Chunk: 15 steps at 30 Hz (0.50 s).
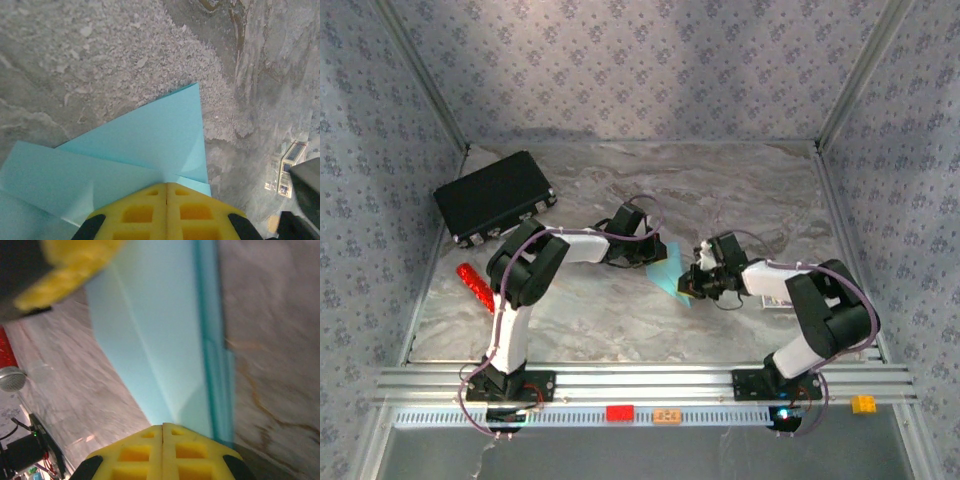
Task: Fold a paper plane with a square sheet of paper (pick it up from the middle)
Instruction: Fourth fold the wing at the center of the table.
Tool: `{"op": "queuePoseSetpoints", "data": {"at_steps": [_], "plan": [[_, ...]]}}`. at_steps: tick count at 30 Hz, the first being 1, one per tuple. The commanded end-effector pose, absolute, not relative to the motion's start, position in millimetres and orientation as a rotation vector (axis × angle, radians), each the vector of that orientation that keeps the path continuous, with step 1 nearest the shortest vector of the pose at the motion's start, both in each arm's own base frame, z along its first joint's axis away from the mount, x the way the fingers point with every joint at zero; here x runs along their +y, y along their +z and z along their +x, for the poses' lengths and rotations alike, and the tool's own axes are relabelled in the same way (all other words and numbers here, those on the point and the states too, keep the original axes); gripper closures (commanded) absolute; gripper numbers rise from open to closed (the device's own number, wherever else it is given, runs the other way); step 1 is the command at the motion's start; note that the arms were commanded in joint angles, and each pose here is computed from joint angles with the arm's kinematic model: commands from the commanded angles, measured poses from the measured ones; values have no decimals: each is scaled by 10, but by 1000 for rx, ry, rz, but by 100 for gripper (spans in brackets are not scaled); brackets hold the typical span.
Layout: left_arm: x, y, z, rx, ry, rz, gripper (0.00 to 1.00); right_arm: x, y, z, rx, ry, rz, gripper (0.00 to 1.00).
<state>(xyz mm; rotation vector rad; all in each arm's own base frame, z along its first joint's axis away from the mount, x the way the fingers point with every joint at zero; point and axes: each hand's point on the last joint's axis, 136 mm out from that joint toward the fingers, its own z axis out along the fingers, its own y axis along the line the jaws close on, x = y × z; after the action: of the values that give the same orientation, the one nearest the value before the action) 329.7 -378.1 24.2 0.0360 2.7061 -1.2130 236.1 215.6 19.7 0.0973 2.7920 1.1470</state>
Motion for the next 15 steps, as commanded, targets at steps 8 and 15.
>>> {"op": "queuePoseSetpoints", "data": {"at_steps": [8,15], "plan": [[-3514,-154,3207,2814,-1079,-63,95,1893,-29,1855,2861,1094,205,96],[-3528,-124,3211,2814,-1086,-70,95,1762,248,1950,2767,1010,244,94]]}}
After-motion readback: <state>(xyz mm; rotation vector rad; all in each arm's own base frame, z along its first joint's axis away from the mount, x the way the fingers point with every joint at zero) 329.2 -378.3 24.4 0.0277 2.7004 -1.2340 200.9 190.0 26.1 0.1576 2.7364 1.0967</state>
